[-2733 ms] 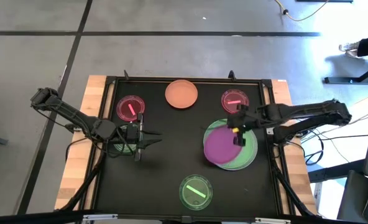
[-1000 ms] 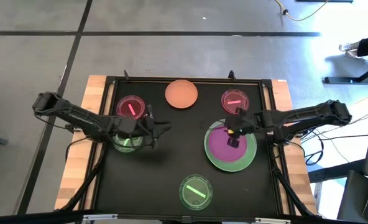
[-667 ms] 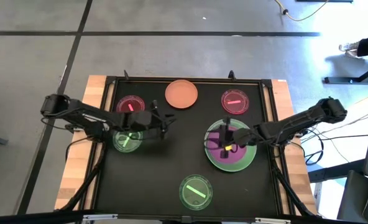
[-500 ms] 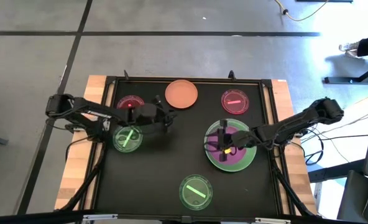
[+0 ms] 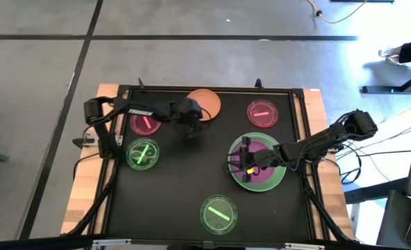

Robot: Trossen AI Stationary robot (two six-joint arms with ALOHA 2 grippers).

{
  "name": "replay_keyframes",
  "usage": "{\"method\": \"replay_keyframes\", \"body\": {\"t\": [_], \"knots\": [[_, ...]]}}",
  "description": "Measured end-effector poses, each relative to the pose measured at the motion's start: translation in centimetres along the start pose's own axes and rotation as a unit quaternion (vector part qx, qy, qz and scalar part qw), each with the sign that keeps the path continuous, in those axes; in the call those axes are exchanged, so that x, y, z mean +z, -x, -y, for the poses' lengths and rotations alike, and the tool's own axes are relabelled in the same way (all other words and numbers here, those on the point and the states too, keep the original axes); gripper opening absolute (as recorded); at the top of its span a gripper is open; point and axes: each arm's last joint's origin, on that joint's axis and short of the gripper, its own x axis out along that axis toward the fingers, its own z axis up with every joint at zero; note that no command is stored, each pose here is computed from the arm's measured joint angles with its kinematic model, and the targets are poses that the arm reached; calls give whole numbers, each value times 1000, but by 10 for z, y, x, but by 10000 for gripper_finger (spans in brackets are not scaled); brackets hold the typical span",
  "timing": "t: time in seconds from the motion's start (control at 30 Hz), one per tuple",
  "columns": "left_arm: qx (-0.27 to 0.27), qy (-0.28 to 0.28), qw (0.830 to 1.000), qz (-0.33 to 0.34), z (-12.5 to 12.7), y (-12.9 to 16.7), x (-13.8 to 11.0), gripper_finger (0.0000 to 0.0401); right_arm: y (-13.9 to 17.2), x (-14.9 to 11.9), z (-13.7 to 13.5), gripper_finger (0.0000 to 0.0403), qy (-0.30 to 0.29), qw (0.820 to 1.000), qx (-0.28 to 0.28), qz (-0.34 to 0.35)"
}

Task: Stack plastic plates
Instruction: Stack the orange plate on top of the purple plate

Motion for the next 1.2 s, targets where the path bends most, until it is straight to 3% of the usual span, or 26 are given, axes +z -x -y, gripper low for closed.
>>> {"method": "replay_keyframes", "body": {"t": [0.27, 0.63, 0.77, 0.97, 1.2], "knots": [[0, -77, 996, -34, -7, -29, -2, 96, 0, -1, 0, 133, 0, 1000, 0, -4], [-38, -78, 996, -36, -8, -35, -6, 95, 0, -1, 1, 133, -1, 1000, -1, -4], [-51, -85, 994, -36, -7, -35, -7, 73, 0, -1, 1, 133, -1, 1000, -1, -4], [-55, -99, 993, -33, 1, -33, -5, 11, 0, -1, 1, 133, -1, 1000, -1, -4], [-33, -142, 989, -33, 19, -18, 2, 12, 5, 3, 3, 133, -3, 1000, -1, 4]]}}
